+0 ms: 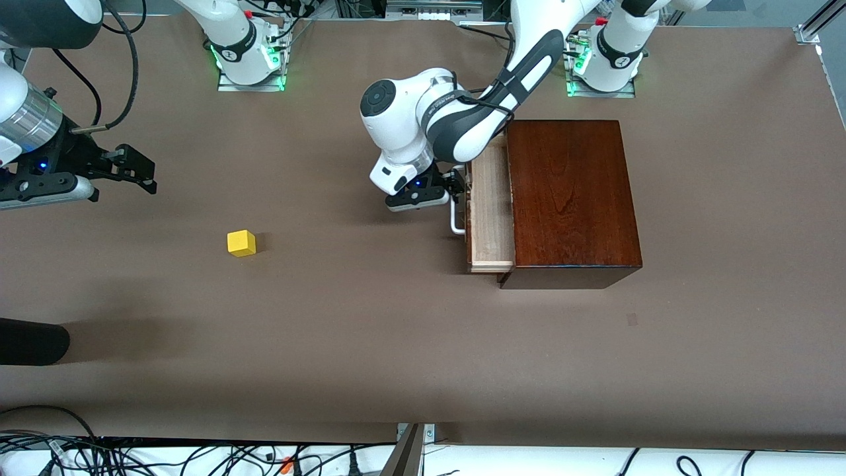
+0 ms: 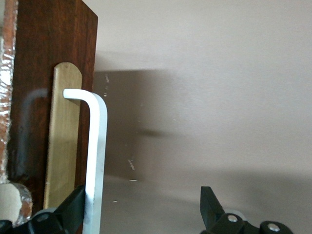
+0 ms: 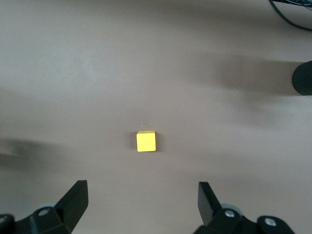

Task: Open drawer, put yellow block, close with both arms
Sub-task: 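Pull the drawer open with the left gripper while the right gripper approaches the cube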

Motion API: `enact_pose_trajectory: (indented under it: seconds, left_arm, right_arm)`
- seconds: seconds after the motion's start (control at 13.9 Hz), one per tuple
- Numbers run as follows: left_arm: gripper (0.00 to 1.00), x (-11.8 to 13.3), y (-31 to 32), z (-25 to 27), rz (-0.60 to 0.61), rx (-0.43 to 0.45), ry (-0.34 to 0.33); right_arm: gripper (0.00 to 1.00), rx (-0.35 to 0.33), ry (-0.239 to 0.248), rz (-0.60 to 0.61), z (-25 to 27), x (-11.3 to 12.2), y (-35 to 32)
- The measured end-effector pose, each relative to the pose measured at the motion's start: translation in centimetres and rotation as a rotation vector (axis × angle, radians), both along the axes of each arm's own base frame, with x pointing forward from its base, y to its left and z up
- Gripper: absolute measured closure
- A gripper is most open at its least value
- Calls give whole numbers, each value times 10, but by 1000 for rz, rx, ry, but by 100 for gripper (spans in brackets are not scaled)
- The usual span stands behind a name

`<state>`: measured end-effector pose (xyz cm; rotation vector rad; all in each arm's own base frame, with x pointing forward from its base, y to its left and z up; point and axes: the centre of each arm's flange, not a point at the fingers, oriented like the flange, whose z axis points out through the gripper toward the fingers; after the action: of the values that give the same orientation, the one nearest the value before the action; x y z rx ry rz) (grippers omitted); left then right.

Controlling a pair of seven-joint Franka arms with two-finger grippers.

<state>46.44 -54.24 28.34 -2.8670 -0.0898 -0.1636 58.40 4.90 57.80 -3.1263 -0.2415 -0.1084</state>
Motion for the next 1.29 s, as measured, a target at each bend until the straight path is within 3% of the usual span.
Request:
enact_pose_trajectory:
  seconds: [0.43,1.01,1.29]
  left_arm:
    - [0,-2,-23,0,-8,-36,-4]
    - [0,-3,-44,7,-5,-86,-5]
    - [0,5,-50,43,32,-164,4]
  right_arm:
    - [0,-2,25,2,-17,8,2]
    - [0,-11,100,4,-80,32,5]
    - [0,-9,119,24,-110,44,7]
